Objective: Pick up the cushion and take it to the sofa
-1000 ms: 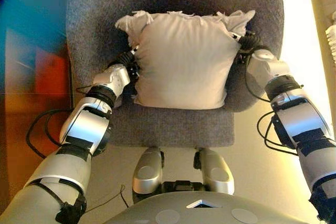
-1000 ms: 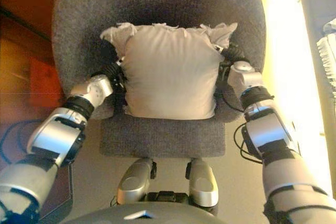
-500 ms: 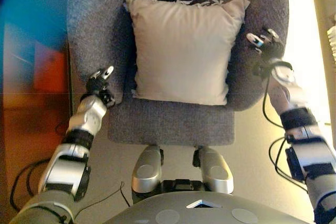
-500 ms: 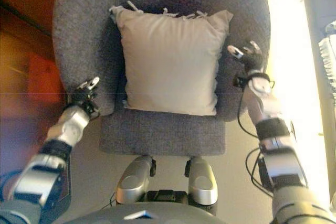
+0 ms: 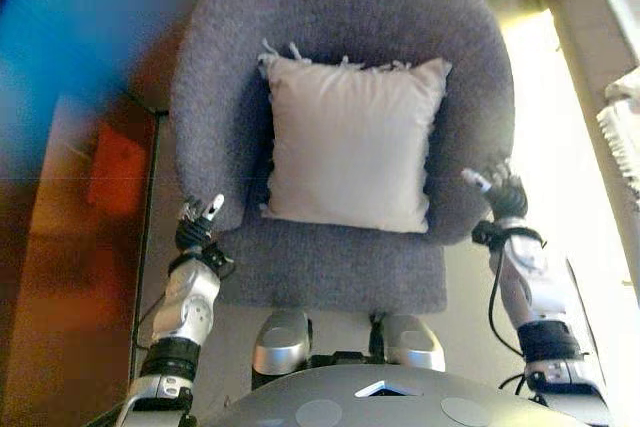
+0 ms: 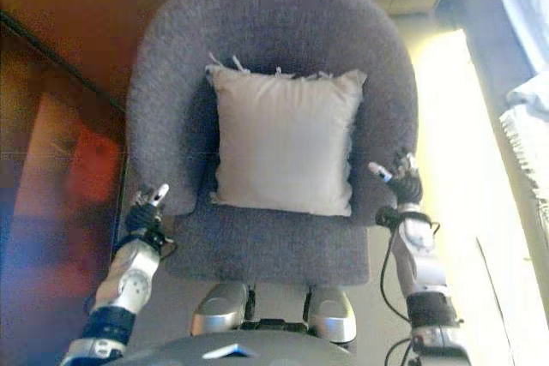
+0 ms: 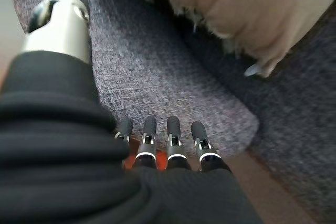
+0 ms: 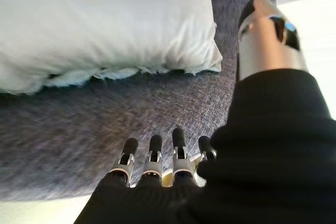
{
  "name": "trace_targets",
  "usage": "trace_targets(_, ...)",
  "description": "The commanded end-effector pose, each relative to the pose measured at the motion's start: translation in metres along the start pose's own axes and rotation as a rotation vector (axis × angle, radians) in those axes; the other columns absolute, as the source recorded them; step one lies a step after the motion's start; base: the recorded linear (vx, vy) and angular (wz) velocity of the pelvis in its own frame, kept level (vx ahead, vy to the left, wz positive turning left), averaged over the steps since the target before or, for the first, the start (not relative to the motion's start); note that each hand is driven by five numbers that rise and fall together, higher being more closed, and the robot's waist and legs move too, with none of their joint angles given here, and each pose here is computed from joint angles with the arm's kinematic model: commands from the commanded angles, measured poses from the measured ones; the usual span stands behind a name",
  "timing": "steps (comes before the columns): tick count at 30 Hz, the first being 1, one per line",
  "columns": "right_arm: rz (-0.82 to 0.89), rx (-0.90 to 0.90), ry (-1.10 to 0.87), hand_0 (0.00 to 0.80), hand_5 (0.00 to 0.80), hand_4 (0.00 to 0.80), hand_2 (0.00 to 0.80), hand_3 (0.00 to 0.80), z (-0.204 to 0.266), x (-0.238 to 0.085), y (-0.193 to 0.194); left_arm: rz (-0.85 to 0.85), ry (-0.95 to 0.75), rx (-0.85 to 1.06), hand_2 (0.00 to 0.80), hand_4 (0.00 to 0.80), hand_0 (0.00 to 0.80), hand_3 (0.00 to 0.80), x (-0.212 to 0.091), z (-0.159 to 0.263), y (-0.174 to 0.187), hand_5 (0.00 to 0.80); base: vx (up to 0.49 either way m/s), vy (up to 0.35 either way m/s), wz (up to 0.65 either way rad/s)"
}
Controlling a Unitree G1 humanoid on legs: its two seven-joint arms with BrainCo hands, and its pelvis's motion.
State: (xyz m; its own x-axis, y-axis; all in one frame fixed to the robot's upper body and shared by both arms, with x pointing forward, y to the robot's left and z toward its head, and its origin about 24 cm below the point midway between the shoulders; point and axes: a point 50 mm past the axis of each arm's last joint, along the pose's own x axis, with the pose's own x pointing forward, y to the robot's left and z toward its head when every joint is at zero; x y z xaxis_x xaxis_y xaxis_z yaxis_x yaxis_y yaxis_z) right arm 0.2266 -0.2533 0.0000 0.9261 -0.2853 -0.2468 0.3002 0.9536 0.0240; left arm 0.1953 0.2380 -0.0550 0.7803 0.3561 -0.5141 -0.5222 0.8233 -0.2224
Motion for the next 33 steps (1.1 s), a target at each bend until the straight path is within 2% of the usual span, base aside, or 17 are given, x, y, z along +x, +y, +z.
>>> trace_targets(1,0.026,0.021,-0.005,0.000,0.000,0.000,0.000,0.000,-0.007,-0.012,-0.001,0.059,0.070,0.099,0.000,0.000,0.000,0.000,-0.007,-0.016,0.033,0.000,0.034,-0.021,-0.01)
trace_targets(4,0.051,-0.041,0.132,0.000,0.000,0.000,0.000,0.000,-0.038,-0.022,0.001,0.071,0.162,0.081,0.000,0.000,0.000,0.000,-0.014,-0.038,0.040,0.000,0.000,0.000,0.00)
trace_targets(11,0.084,-0.196,0.504,0.000,0.000,0.000,0.000,0.000,-0.117,-0.052,0.009,0.069,0.416,0.245,0.000,0.000,0.000,0.000,-0.032,-0.101,0.044,0.000,-0.004,-0.014,0.00)
trace_targets(13,0.126,-0.308,0.645,0.000,0.000,0.000,0.000,0.000,-0.146,-0.062,0.011,0.103,0.538,0.353,0.000,0.000,0.000,0.000,-0.036,-0.123,0.052,0.000,0.000,0.000,0.00)
trace_targets(16,0.155,-0.400,0.759,0.000,0.000,0.000,0.000,0.000,-0.163,-0.068,0.010,0.174,0.618,0.492,0.000,0.000,0.000,0.000,-0.033,-0.126,0.066,0.000,0.000,0.000,0.00)
trace_targets(21,0.060,-0.461,0.999,0.000,0.000,0.000,0.000,0.000,-0.196,-0.103,-0.012,0.213,0.866,0.511,0.000,0.000,0.000,0.000,-0.057,-0.152,0.087,0.000,0.002,-0.001,-0.01)
trace_targets(26,-0.019,-0.434,1.133,0.000,0.000,0.000,0.000,0.000,-0.210,-0.132,-0.028,0.267,1.010,0.484,0.000,0.000,0.000,0.000,-0.073,-0.162,0.098,0.000,0.002,0.003,-0.01)
trace_targets(33,-0.028,-0.435,1.179,0.000,0.000,0.000,0.000,0.000,-0.212,-0.136,-0.034,0.277,1.039,0.457,0.000,0.000,0.000,0.000,-0.072,-0.161,0.096,0.000,-0.011,0.004,-0.06)
